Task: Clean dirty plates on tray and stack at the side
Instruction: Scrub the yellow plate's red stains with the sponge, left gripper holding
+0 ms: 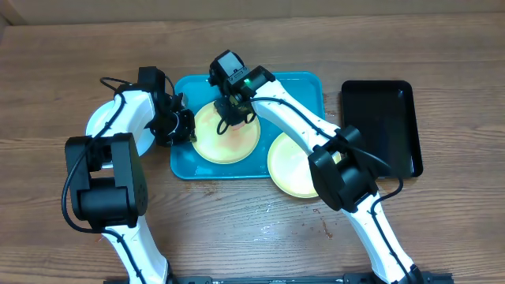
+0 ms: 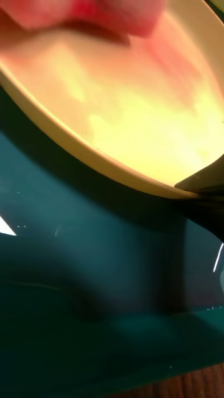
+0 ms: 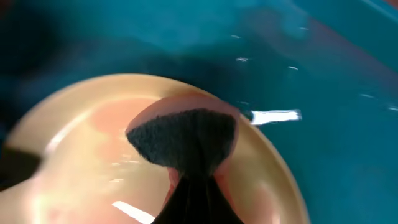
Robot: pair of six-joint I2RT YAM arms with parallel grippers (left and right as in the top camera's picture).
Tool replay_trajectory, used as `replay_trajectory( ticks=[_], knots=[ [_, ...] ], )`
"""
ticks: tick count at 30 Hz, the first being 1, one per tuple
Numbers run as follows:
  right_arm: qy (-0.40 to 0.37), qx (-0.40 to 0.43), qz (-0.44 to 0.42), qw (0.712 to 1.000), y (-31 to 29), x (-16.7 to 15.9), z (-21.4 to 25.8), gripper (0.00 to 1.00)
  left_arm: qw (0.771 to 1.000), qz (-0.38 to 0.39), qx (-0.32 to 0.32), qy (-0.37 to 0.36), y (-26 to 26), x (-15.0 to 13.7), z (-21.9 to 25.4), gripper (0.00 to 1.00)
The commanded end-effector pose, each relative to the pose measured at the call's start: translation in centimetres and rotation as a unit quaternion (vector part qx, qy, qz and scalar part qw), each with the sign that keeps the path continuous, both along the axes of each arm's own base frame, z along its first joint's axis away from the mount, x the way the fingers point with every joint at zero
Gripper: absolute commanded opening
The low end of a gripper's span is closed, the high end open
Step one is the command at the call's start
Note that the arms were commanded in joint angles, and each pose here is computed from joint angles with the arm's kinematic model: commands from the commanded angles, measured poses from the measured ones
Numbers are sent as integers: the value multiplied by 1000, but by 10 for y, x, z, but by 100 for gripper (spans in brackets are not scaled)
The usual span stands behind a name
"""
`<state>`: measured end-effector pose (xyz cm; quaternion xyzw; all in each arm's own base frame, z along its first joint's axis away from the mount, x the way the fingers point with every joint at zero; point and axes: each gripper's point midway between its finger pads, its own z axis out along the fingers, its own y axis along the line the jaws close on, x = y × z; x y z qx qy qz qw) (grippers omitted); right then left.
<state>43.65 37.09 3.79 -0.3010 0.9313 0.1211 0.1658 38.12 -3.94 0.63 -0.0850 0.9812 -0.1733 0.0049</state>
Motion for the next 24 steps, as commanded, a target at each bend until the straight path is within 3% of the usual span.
replay_trajectory(
  ticks=[1,13,19,24],
  knots=[
    [48,75,56,994,41,-32,9,4,1000,-6,11,-17,7,6,8,4],
    [110,41,85,989,49,-84,0,4,1000,-6,10,-17,7,6,8,4],
    [88,-33,38,995,11,-65,-11,4,1000,-6,10,-17,7,6,8,4],
    [26,-107,-75,991,-28,-30,-13,4,1000,-6,10,-15,7,5,8,4]
  ],
)
